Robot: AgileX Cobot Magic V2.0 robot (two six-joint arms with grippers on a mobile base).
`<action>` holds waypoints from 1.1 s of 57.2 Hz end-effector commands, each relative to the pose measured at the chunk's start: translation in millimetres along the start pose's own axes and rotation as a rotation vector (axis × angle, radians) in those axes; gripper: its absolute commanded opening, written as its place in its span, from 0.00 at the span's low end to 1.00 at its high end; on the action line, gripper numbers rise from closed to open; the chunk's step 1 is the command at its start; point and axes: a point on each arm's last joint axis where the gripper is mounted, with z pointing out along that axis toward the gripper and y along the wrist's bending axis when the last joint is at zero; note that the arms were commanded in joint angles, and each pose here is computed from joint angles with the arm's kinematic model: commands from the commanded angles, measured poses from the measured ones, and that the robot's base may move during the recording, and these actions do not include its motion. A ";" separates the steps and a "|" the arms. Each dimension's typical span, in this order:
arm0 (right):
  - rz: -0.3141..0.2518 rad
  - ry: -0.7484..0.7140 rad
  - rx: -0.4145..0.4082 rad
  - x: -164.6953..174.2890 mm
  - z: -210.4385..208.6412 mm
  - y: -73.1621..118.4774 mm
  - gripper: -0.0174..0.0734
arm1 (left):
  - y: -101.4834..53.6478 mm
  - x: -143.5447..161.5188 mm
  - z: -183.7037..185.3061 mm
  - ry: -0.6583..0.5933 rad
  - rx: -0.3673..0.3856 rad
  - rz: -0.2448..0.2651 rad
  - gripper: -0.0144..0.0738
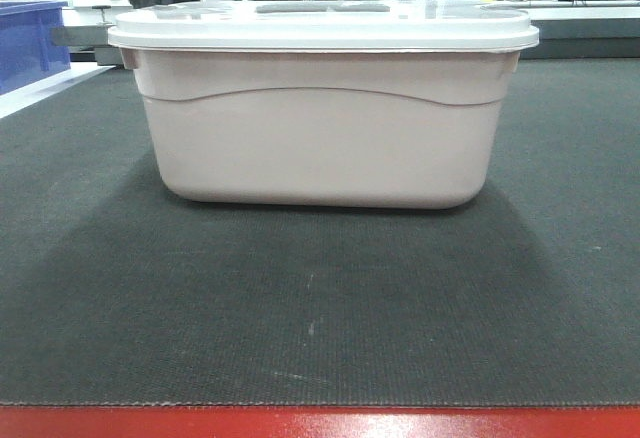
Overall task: Grab white bin and place on right shelf
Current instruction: 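Move both grippers toward the opposite ends of the pink bin, then close both grippers on the bin's lid rim at each end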
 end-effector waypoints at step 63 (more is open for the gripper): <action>0.136 0.361 -0.054 -188.0 113.9 25.6 0.89 | -32.2 -169.8 138.0 0.579 0.298 -0.333 0.76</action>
